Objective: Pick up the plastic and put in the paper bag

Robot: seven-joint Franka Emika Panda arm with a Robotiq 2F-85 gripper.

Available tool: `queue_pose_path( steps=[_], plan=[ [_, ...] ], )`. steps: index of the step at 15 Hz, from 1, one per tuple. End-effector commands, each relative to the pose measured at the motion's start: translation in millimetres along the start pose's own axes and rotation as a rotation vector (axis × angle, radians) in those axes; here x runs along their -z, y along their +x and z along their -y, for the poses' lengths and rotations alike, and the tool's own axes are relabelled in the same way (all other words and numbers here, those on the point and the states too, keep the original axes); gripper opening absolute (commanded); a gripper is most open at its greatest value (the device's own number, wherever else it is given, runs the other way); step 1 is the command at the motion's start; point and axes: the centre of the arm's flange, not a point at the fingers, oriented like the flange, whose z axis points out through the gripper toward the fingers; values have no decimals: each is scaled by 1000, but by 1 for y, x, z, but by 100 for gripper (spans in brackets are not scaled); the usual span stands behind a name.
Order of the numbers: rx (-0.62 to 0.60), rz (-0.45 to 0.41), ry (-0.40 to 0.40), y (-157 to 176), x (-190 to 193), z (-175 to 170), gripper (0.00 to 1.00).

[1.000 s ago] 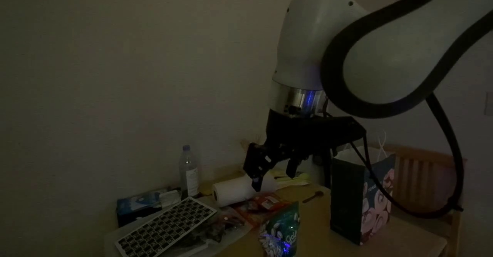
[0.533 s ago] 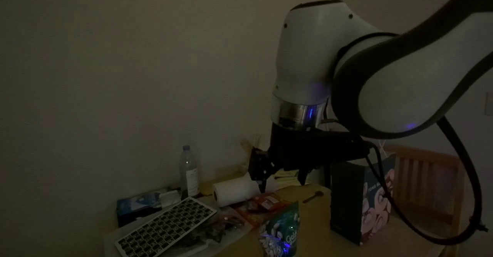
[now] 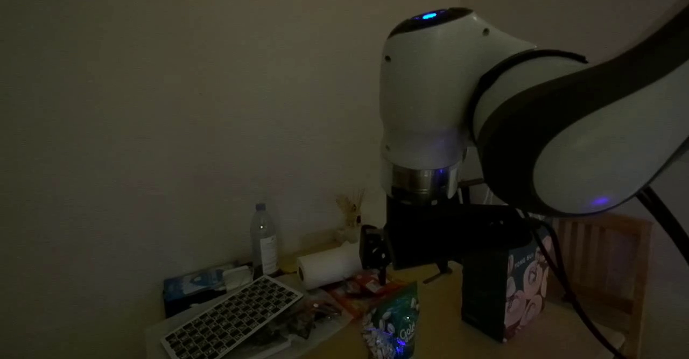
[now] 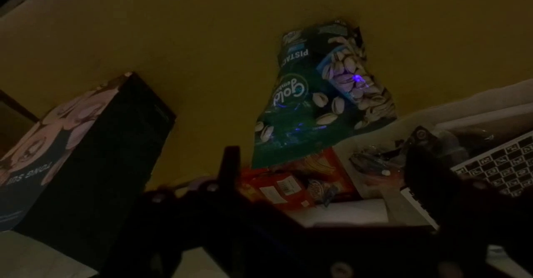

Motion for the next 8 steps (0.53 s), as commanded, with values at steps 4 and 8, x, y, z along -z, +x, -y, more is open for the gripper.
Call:
queue_pose_path(
  steps=[4,8],
  plan=[
    [-176,-25,-35,-10,-23,11,100],
    [-367,-133,-99,-12,-39,18,100]
  ],
)
